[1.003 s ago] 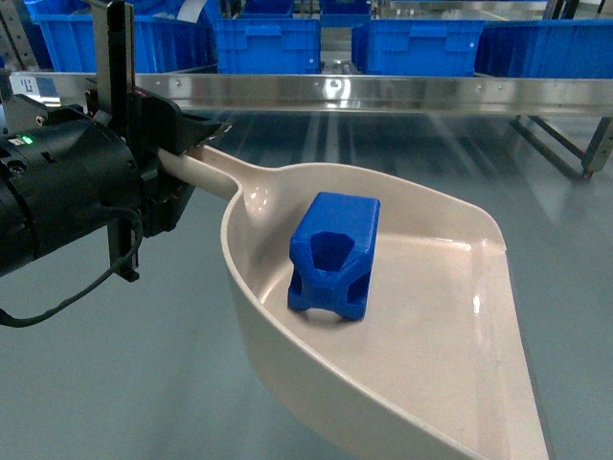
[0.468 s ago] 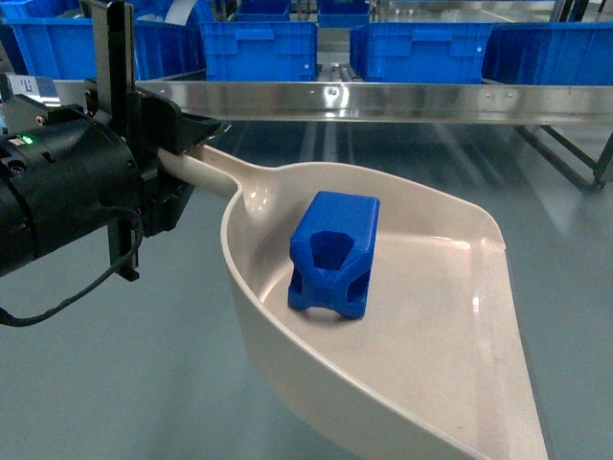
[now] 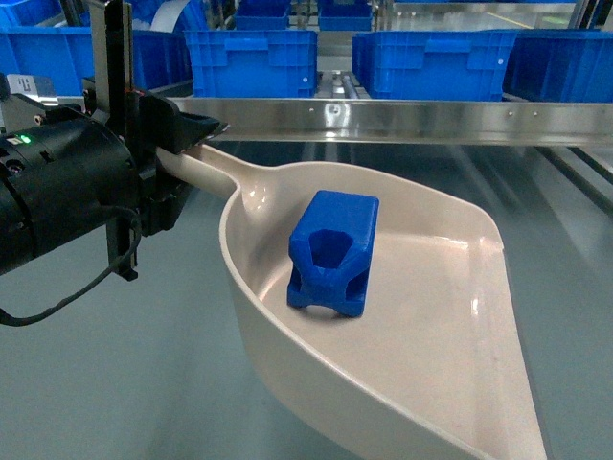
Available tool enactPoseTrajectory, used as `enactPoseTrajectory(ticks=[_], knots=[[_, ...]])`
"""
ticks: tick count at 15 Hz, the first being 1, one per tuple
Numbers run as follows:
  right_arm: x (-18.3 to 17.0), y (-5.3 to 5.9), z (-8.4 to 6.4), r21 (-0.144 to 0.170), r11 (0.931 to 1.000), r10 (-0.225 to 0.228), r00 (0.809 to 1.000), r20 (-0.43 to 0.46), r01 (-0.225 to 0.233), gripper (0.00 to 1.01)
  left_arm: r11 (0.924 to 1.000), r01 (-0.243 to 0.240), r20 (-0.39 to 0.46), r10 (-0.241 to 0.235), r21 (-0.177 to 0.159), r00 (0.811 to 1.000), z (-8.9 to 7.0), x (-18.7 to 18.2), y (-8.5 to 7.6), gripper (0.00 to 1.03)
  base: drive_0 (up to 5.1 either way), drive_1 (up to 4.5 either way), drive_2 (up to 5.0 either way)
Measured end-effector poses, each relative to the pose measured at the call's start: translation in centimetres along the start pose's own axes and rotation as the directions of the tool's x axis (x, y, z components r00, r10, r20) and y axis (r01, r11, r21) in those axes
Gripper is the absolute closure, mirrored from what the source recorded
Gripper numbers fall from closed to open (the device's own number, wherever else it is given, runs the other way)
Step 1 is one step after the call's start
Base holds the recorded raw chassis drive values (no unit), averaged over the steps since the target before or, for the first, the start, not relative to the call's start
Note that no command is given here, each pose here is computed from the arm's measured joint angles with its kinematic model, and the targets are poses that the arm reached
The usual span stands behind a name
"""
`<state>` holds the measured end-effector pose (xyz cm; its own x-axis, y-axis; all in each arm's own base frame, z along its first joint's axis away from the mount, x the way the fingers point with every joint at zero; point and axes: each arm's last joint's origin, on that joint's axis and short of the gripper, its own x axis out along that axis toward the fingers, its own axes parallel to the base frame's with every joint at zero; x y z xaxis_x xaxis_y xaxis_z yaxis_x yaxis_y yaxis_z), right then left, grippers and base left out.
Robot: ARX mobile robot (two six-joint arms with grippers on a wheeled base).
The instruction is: Place part in tray to right shelf
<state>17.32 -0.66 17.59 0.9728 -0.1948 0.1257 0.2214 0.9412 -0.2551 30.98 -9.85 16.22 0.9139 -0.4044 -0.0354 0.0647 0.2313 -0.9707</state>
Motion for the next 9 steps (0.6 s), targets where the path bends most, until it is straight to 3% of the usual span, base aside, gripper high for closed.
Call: enactPoseTrajectory(ticks=[9], knots=[[-0.01,-0.01,0.03,0.0,1.0,-0.001,1.0,0.002,0.001,0.03,1.0,0.0,-0.002,0.0,0.0,1.0,-0.01,0.0,0.0,0.91,0.0,4.24,-4.1]])
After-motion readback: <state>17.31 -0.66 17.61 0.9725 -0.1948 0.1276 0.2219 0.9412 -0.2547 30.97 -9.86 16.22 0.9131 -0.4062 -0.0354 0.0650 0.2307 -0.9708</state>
